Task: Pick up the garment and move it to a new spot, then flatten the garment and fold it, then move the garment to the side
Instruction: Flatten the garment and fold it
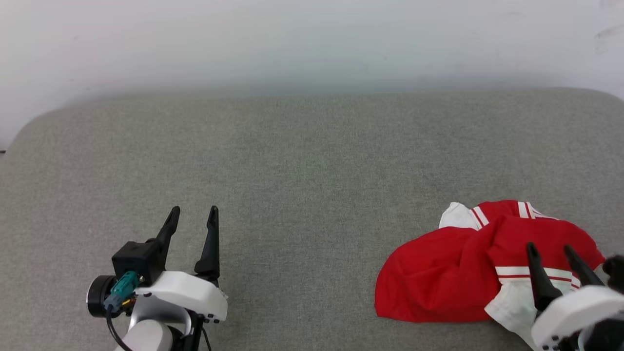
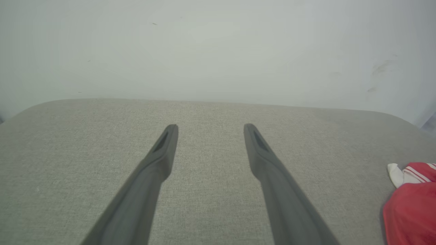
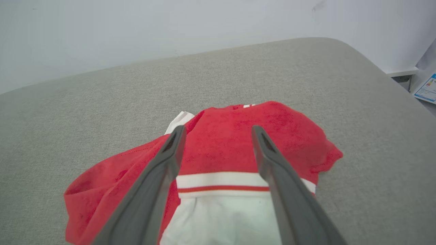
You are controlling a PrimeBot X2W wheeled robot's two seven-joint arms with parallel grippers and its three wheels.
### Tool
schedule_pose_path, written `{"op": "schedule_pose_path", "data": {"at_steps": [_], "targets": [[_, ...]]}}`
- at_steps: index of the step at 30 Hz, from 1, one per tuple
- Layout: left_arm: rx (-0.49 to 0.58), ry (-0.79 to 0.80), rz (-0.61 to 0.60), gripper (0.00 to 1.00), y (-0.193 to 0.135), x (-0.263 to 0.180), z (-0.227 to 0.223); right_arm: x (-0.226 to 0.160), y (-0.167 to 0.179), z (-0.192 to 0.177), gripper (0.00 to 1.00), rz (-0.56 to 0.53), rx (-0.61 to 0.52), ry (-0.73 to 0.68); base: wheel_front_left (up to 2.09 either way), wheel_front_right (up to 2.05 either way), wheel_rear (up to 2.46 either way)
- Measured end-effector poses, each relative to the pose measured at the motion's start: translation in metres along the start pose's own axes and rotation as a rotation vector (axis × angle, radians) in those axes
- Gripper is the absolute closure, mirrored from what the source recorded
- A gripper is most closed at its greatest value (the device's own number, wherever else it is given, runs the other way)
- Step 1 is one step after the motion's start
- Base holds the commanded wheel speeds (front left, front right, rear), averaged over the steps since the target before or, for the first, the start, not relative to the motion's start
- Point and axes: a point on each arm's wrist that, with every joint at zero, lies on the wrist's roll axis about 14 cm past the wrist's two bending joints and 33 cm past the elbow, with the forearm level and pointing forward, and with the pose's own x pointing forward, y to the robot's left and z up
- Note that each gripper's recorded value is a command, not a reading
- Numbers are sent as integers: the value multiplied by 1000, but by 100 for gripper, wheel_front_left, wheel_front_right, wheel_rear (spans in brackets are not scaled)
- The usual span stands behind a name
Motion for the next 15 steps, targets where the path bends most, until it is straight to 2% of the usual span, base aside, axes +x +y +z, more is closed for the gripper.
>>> {"op": "schedule_pose_path", "data": {"at_steps": [4,12,15], "targets": [[-2,-1,-9,0,-2,9,0,25,8,-10,0,45,1,152,0,0,0],[5,-14,-20,0,2,29,0,81,28,-10,0,161,-113,417,0,0,0],[3,-10,-1,0,7,33,-4,96,39,-22,0,198,-152,529,0,0,0]]}}
